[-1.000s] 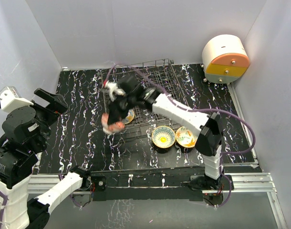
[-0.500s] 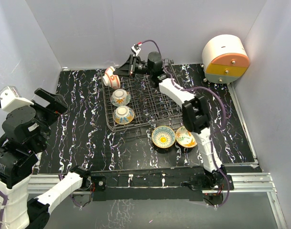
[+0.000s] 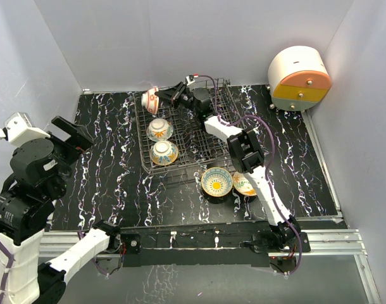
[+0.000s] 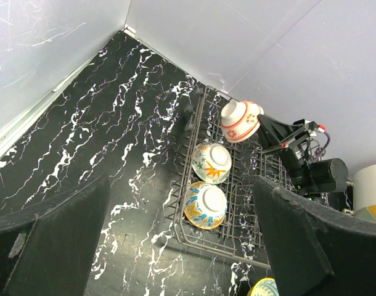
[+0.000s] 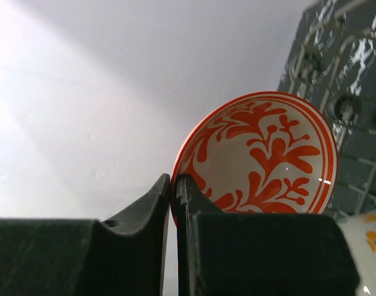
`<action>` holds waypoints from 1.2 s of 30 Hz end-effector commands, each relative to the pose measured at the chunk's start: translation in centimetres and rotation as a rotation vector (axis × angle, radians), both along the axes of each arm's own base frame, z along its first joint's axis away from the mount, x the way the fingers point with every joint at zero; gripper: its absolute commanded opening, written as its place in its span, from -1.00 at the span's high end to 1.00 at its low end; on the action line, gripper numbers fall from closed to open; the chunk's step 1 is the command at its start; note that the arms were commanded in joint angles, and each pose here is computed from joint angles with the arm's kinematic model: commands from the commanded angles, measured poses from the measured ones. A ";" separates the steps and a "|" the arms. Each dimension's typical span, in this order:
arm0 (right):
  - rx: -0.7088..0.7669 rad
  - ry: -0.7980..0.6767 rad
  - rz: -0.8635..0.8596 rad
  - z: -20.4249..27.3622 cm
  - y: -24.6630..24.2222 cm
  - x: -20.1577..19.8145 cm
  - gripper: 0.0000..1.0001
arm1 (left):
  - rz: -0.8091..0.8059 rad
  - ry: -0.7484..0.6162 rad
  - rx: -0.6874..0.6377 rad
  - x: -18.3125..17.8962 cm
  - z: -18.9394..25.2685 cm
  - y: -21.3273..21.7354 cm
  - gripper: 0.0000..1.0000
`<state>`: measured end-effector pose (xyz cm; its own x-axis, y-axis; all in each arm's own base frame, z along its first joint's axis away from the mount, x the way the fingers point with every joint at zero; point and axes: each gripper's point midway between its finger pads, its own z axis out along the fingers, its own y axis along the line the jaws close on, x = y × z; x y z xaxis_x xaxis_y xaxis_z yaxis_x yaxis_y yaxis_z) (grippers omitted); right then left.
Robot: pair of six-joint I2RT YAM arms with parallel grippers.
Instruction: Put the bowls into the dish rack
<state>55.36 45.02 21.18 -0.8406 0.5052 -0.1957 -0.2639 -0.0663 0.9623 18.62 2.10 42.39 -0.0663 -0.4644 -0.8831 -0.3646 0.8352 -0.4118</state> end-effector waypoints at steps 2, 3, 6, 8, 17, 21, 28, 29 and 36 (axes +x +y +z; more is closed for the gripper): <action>0.265 -0.191 -0.145 9.5 -2.5 1.1 0.83 | 0.015 0.010 0.022 0.5 -0.3 0.1 -0.94; 0.267 -0.182 -0.158 9.2 -2.5 1.5 0.82 | 0.013 0.012 0.023 0.6 -0.3 0.0 -0.94; 0.259 -0.164 -0.187 8.0 -2.4 2.2 0.80 | 0.006 0.019 0.023 0.9 -0.5 -0.2 -0.94; 0.256 -0.154 -0.200 7.4 -2.4 2.6 0.79 | 0.001 0.023 0.030 1.1 -0.6 -0.3 -0.94; 0.249 -0.092 -0.253 4.9 -1.6 4.0 0.76 | -0.010 0.032 0.062 1.7 -0.8 -0.5 -0.94; 0.235 -0.031 -0.267 3.3 -0.9 4.3 0.76 | -0.010 0.033 0.066 1.7 -0.9 -0.5 -0.94; 0.205 0.027 -0.325 1.3 -0.7 5.5 0.71 | -0.004 0.025 0.062 1.3 -1.0 -0.3 -0.94; 0.199 0.030 -0.331 1.0 -0.6 5.6 0.68 | -0.001 0.025 0.065 1.3 -1.0 -0.2 -0.94; 0.192 0.088 -0.318 -2.0 -0.5 5.9 0.69 | 0.004 0.018 0.097 1.2 -0.7 0.2 -0.94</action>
<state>60.99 45.21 15.06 -0.6598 0.7510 -0.0245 -0.1260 -0.0784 0.9889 19.87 1.74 41.25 -0.0997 -0.4069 -0.9080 -0.3653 0.8638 -0.3470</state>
